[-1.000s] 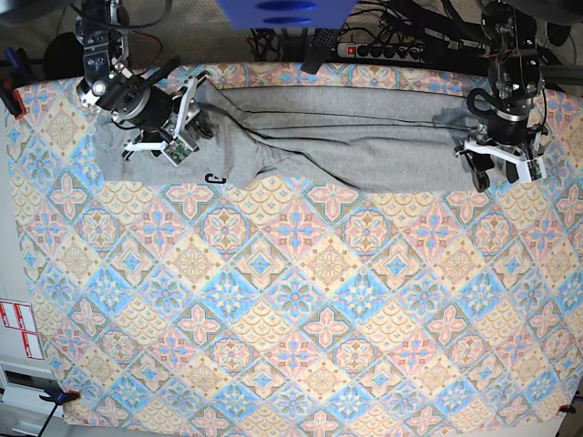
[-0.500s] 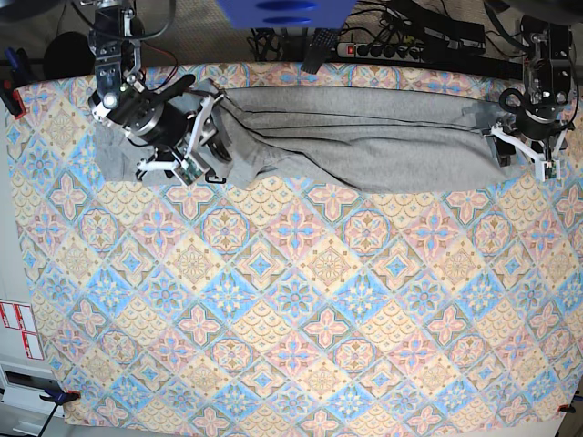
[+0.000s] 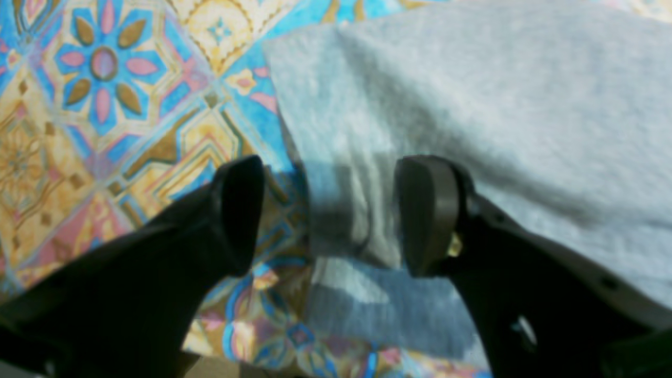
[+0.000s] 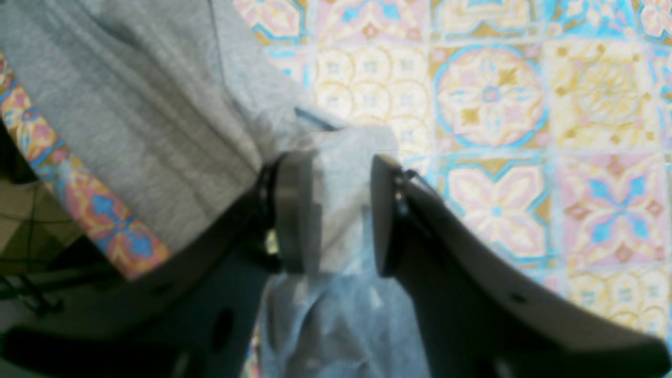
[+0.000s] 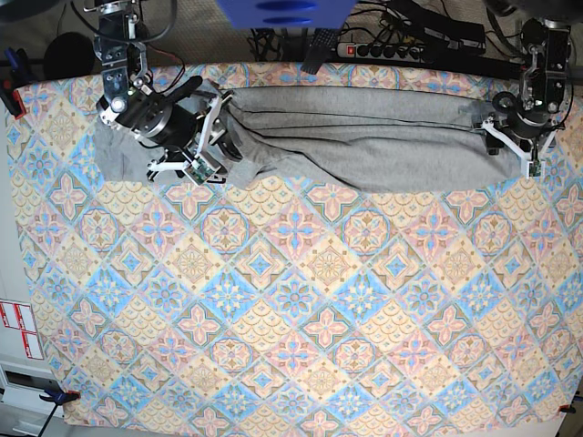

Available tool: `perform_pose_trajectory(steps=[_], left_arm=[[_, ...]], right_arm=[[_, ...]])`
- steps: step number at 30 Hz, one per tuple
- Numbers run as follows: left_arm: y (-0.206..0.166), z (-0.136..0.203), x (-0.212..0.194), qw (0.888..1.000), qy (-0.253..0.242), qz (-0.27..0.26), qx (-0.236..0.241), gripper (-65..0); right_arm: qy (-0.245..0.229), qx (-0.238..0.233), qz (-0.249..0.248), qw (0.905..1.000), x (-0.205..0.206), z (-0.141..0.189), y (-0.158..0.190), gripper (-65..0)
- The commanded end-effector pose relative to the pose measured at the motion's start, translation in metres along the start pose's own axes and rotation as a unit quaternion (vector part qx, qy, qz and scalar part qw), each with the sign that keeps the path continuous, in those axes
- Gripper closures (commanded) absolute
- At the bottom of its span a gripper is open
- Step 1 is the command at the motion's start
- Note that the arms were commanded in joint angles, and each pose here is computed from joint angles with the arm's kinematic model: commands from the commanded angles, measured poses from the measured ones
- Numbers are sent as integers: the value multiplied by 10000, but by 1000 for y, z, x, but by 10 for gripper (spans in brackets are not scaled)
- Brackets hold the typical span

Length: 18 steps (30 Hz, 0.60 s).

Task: Fold the T-shirt properly
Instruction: 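Move the left gripper along the strip toward its other end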

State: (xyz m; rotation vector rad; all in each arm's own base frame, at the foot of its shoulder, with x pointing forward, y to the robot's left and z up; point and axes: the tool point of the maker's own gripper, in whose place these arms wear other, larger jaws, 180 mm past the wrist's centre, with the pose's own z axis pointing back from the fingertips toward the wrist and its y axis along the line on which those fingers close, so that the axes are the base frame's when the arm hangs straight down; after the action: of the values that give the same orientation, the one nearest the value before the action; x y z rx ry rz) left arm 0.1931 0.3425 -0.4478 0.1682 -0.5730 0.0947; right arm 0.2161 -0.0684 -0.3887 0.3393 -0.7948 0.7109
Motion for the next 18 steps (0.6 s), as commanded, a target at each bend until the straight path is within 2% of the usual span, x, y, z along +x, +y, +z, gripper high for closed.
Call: perform_pose_trajectory(steps=[1,5,15,17,18], left_arm=[[1,-1,7,10000,-95,-20,5,-412],[-6,-6,-4,10000,19,75,-39,-412],[-65,-11,-38,9969,409,-193,-642,-406],[-70,-11,-42,9963,451,-221,-698,-382],[-71,-11,-42,9962,453,-194,-713,-348]], right_arm=[[-226,-4,46,9997,12,3,-2,-192],[-226,-4,46,9997,12,3,-2,-192],[-237,-8,56,9997,13,3,-3,-192],[-237,-15,53,9997,13,3,-3,-192],[-237,-15,53,9997,13,3,-3,-192]])
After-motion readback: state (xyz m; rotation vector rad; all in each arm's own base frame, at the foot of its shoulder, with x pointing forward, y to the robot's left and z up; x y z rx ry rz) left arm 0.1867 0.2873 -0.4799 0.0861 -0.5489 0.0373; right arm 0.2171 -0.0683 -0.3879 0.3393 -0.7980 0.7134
